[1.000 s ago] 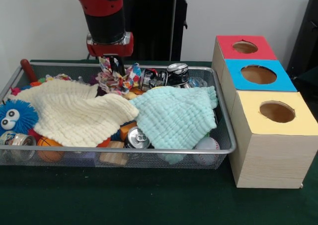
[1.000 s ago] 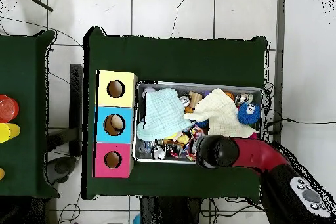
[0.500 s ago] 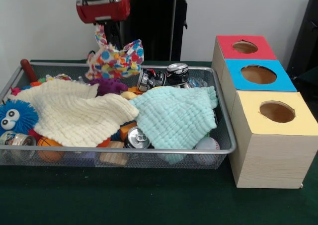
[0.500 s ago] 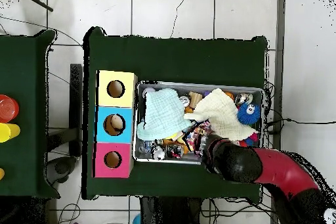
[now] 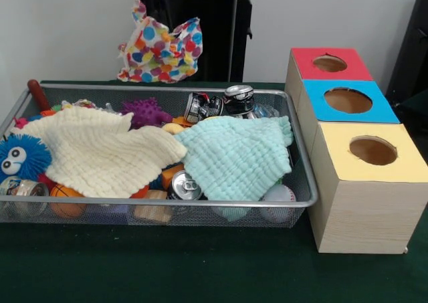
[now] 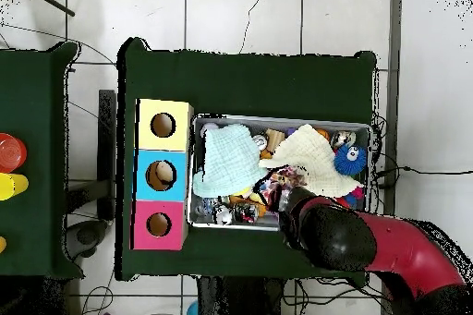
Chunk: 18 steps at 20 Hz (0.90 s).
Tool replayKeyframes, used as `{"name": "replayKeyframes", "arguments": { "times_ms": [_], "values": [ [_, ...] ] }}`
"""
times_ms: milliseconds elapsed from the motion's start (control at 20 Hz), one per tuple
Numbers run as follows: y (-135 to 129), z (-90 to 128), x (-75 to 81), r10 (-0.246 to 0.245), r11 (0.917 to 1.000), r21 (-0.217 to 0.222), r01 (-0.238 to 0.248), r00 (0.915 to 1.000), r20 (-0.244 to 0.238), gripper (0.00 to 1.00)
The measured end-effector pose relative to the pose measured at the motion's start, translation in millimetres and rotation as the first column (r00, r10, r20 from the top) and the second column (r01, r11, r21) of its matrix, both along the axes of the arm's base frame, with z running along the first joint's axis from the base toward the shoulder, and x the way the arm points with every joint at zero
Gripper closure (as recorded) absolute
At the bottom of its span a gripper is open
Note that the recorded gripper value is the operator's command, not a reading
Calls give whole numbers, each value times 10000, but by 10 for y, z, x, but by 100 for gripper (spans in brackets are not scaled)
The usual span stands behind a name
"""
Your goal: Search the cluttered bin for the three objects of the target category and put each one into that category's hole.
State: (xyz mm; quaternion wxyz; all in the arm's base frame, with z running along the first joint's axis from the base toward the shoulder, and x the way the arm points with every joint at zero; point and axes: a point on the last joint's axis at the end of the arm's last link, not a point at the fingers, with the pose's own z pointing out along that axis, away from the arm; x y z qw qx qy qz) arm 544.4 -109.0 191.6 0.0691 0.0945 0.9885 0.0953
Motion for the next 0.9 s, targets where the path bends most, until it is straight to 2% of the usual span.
{"name": "replayKeyframes", "arguments": {
  "times_ms": [100,300,550,750,900],
  "values": [
    [111,153,81,59,10000,15,-59,9997,222,100],
    [270,308,186,145,9999,3,-145,9989,449,100],
    [543,412,263,461,9989,-52,-459,9972,582,100],
    [960,473,313,1132,9935,-143,-1125,9912,682,100],
    [1307,507,345,1678,9857,-245,-1664,9829,763,100]
  ]
}}
